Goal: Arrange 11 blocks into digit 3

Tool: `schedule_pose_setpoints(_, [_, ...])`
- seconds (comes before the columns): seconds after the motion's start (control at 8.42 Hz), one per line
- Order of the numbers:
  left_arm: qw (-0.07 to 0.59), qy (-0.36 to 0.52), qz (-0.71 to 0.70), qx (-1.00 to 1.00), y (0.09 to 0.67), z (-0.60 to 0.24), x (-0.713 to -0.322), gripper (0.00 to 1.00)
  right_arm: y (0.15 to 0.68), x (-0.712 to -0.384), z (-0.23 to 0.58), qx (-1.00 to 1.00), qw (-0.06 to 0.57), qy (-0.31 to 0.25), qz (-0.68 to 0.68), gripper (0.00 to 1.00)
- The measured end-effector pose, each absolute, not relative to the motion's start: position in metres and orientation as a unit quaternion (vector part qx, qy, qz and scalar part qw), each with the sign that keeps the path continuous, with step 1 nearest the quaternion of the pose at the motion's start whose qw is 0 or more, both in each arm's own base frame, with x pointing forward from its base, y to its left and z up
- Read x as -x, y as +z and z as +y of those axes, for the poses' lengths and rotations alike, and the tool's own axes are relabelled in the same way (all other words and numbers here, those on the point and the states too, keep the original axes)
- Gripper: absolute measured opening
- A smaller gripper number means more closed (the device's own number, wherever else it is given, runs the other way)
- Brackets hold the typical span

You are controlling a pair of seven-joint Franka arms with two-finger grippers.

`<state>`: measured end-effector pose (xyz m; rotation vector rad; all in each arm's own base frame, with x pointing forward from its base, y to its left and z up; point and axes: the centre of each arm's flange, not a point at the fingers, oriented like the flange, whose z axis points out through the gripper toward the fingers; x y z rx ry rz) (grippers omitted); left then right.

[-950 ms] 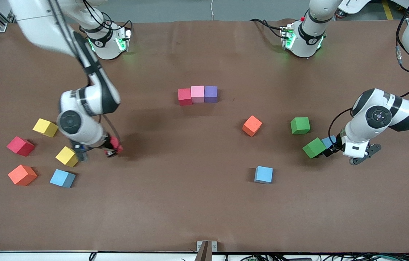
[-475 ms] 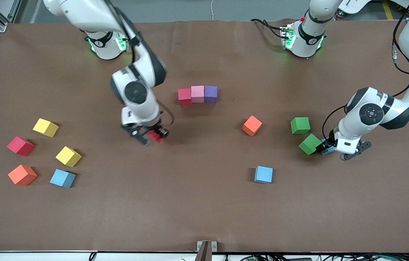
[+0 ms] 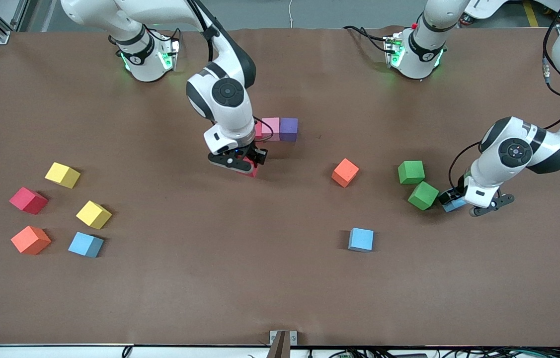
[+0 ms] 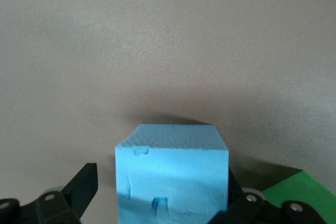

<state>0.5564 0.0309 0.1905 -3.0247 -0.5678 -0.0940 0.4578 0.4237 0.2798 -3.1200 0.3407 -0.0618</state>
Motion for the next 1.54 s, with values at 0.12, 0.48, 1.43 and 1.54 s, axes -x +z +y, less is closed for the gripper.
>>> schedule_pose_setpoints(0.12, [0.02, -0.042, -0.188, 0.981, 0.197, 0.035, -0.559, 1.0, 0.275, -0.458, 0.424, 0.997, 0.0, -0.019, 0.077, 0.61])
schedule_pose_setpoints(0.48, [0.006, -0.055, -0.19, 0.98, 0.202, 0.039, -0.56, 0.96, 0.263, -0.475, 0.398, 0.999, 0.001, -0.014, 0.044, 0.61])
schedule_pose_setpoints(1.43, [-0.024, -0.079, -0.202, 0.976, 0.243, 0.021, -0.576, 0.55, 0.222, -0.42, 0.417, 1.0, 0.011, 0.003, 0.019, 0.61])
schedule_pose_setpoints(1.54, [-0.021, -0.072, -0.214, 0.974, 0.26, 0.022, -0.584, 0.55, 0.219, -0.417, 0.415, 1.0, 0.01, 0.004, 0.018, 0.61])
